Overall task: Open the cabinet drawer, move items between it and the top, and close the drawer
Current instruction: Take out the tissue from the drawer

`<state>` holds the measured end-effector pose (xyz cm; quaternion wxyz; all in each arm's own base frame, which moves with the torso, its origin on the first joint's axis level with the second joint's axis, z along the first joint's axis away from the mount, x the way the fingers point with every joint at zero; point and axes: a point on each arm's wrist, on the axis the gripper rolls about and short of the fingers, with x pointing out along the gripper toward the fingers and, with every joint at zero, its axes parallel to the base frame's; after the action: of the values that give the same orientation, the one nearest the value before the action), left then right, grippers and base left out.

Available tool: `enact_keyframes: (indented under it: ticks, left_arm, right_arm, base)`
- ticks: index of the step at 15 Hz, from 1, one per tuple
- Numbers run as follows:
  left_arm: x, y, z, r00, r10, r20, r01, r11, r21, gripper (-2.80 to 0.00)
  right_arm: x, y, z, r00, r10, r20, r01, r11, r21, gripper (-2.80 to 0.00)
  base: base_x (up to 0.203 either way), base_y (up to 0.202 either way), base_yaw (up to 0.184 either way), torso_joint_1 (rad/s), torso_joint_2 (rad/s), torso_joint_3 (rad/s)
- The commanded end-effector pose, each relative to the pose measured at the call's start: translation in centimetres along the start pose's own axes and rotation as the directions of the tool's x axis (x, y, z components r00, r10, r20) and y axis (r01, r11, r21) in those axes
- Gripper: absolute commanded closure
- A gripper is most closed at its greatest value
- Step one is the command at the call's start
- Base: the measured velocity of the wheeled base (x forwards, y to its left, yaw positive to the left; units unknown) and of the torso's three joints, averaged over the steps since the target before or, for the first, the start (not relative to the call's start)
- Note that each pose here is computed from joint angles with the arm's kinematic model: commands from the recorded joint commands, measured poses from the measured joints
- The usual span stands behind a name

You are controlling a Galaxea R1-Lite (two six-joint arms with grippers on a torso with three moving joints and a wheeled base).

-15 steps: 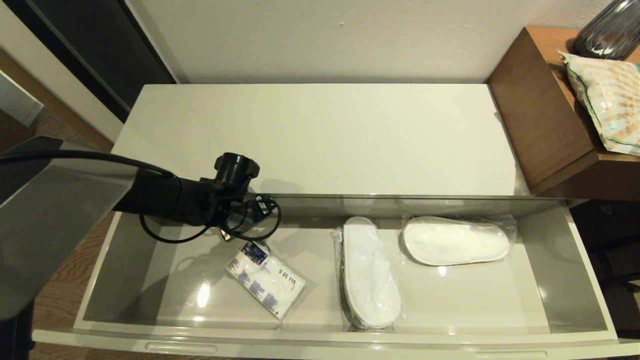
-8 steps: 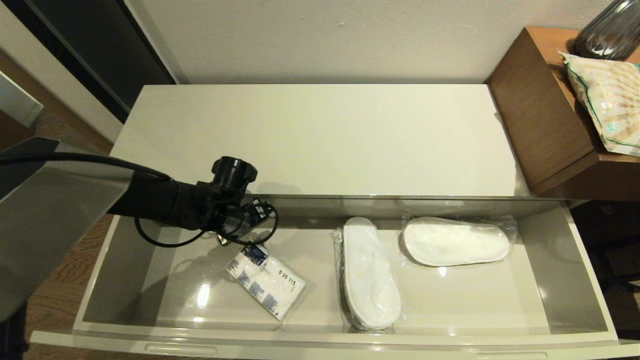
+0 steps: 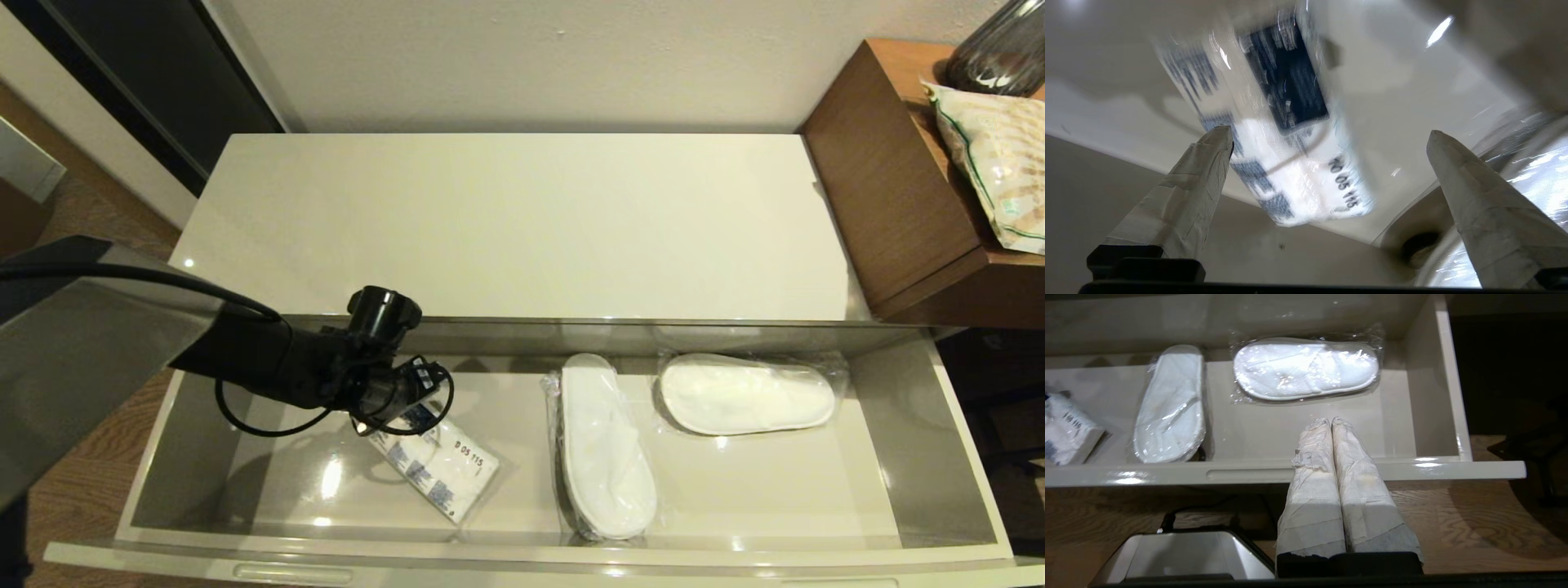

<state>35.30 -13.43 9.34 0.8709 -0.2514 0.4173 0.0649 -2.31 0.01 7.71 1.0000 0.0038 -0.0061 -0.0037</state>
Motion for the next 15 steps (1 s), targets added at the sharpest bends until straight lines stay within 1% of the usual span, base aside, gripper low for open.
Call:
enact_keyframes:
  ticks: [1, 2, 4, 9, 12, 15]
  left_arm:
    - [-2.7, -0.3, -0.5, 0.997, -0.062, 0.041, 0.061, 0.998, 0.016, -2.8]
    - [-2.9, -0.4, -0.9, 0.997, -0.068, 0.031, 0.067, 0.997, 0.029, -2.8]
    - [-2.9, -0.4, -1.0, 0.997, -0.07, 0.03, 0.069, 0.997, 0.033, -2.8]
    - [1.9, -0.4, -2.1, 1.0, -0.005, -0.025, 0.006, 0.999, 0.045, -2.8]
    - [3.0, -0.7, -2.0, 1.0, -0.003, -0.025, 0.004, 0.999, 0.045, -2.8]
    - [3.8, -1.2, -1.4, 1.0, -0.014, -0.009, 0.015, 0.999, 0.041, -2.8]
  right_arm:
    - [0.0, 0.0, 0.0, 1.0, 0.0, 0.0, 0.0, 1.0, 0.0, 0.0]
    - [0.0, 0.0, 0.0, 1.0, 0.0, 0.0, 0.0, 1.0, 0.0, 0.0]
    - [0.0, 0.0, 0.0, 1.0, 0.0, 0.0, 0.0, 1.0, 0.0, 0.0]
    - [0.0, 0.0, 0.0, 1.0, 0.0, -0.001, 0.0, 1.0, 0.0, 0.0]
    - [0.0, 0.0, 0.0, 1.0, 0.0, 0.0, 0.0, 1.0, 0.0, 0.0]
    - [0.0, 0.0, 0.0, 1.0, 0.0, 0.0, 0.0, 1.0, 0.0, 0.0]
  base:
    - [0.0, 0.0, 0.0, 0.0, 0.0, 0.0]
    - [0.0, 0.0, 0.0, 0.0, 0.0, 0.0]
    - [0.0, 0.0, 0.0, 0.0, 0.0, 0.0]
    - [0.0, 0.0, 0.0, 0.0, 0.0, 0.0]
    - [0.0, 0.0, 0.0, 0.0, 0.0, 0.0]
    - [0.0, 0.0, 0.0, 0.0, 0.0, 0.0]
